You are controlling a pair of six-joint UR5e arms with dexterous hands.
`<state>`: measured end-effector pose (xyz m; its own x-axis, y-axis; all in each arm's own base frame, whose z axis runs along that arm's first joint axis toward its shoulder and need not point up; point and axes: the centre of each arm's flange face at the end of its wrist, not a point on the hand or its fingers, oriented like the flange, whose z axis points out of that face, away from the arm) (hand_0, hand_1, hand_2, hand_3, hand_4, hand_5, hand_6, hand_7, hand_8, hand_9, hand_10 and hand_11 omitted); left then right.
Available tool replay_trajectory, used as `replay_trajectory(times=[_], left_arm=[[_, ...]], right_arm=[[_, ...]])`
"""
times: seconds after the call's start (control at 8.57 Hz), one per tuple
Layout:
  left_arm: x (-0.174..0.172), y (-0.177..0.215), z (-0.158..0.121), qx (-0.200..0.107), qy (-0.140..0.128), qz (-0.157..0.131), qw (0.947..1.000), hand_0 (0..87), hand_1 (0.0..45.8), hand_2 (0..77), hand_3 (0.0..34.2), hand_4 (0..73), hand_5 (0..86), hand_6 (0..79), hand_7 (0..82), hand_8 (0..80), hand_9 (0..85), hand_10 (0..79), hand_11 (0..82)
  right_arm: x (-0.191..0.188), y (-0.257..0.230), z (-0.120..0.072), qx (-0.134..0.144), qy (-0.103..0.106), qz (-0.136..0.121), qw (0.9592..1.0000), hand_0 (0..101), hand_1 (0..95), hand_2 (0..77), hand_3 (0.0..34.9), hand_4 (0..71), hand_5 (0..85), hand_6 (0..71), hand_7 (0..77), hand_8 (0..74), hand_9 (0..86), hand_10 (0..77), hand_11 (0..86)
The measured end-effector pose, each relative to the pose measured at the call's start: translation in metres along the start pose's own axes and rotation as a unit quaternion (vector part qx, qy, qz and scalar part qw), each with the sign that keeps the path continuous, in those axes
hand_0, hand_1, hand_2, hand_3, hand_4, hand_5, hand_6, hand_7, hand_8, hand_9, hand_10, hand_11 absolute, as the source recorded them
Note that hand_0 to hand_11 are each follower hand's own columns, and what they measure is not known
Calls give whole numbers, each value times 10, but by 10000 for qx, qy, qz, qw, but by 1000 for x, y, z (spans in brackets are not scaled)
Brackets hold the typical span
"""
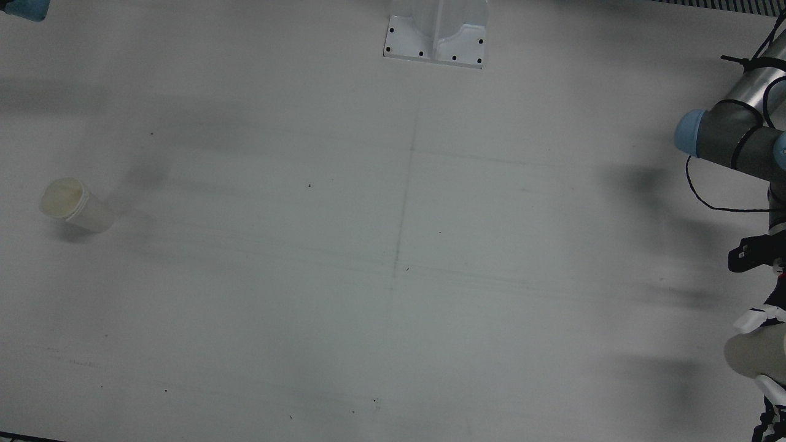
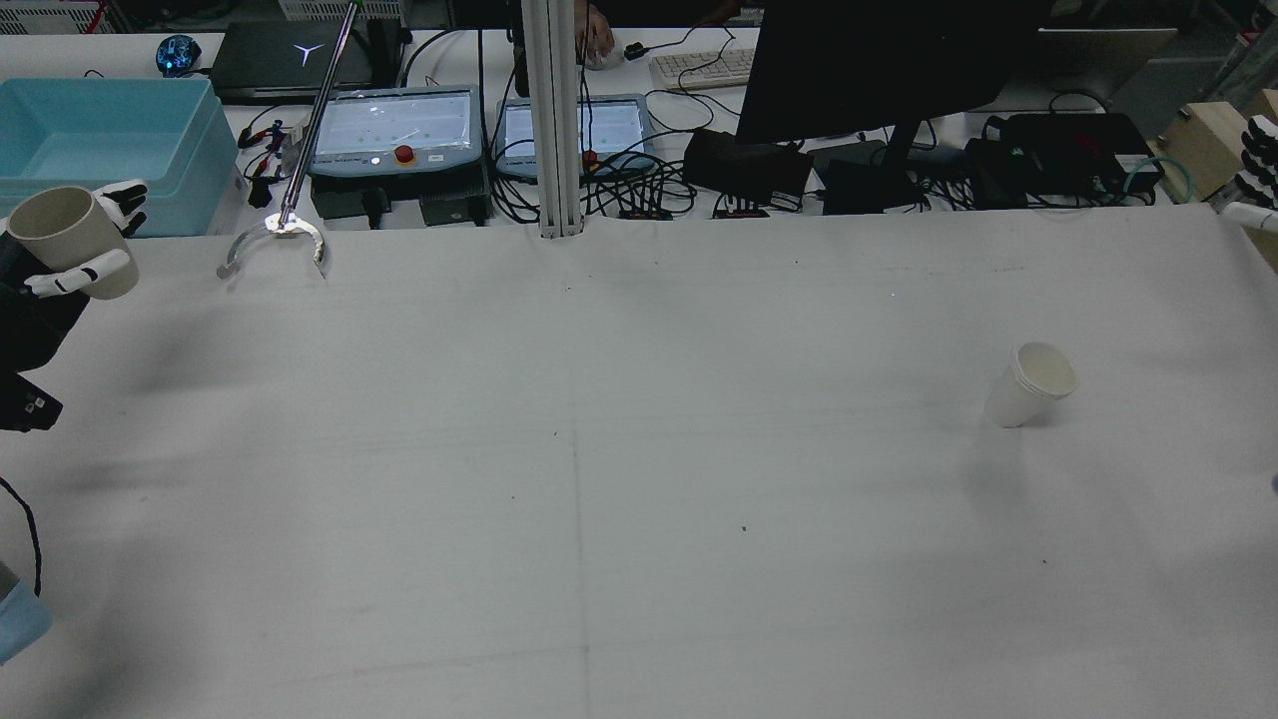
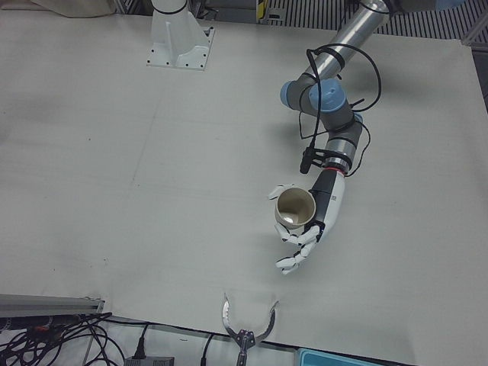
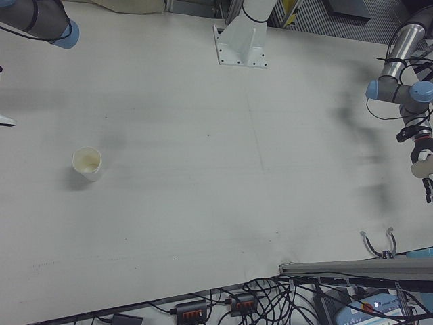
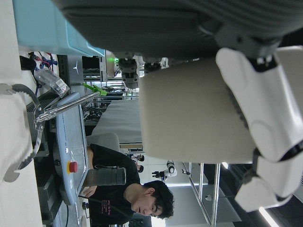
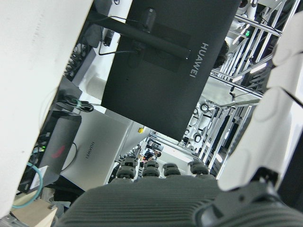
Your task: Pour water
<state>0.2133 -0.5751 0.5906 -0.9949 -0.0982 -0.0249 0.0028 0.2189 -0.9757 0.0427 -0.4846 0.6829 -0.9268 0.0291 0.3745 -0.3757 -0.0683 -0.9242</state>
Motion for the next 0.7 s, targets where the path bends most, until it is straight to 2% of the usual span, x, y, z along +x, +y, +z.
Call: replay_trajectory(times=[0.12,0.23,0.35,0.47,0.58,0.7], left_arm=[[3,-3,-3,6,4,5,10000,451,93,333,0,409,502,142,251,104,180,87,131],[4,-5,-5,12,4,5,10000,452,87,333,0,409,502,147,245,104,180,87,131],[6,-6,-8,16,5,2,10000,452,87,349,0,409,502,142,251,93,180,87,131],[7,-7,-10,15,6,-2,10000,452,87,349,0,409,502,147,245,104,180,87,131],[8,-7,-11,12,6,-6,10000,452,82,349,0,409,502,147,251,104,180,87,131],[8,-7,-12,8,5,-9,10000,452,82,349,0,409,502,147,251,104,180,87,131]], right_arm=[[16,-8,-16,23,197,-45,9998,454,131,109,0,33,5,5,16,27,60,49,87],[30,-11,-25,-6,335,-193,9992,454,131,109,0,33,5,5,16,27,60,49,87],[32,-6,-28,-55,223,-425,9988,464,131,109,0,0,5,5,16,11,27,49,87],[26,1,-30,-44,-150,-647,9978,473,180,93,0,0,5,5,16,11,44,49,104],[23,7,-30,-23,-592,-843,9947,473,158,120,0,0,5,5,16,11,27,49,104],[30,16,-28,-29,-923,-1081,9898,473,158,120,0,0,5,5,16,11,38,44,87]])
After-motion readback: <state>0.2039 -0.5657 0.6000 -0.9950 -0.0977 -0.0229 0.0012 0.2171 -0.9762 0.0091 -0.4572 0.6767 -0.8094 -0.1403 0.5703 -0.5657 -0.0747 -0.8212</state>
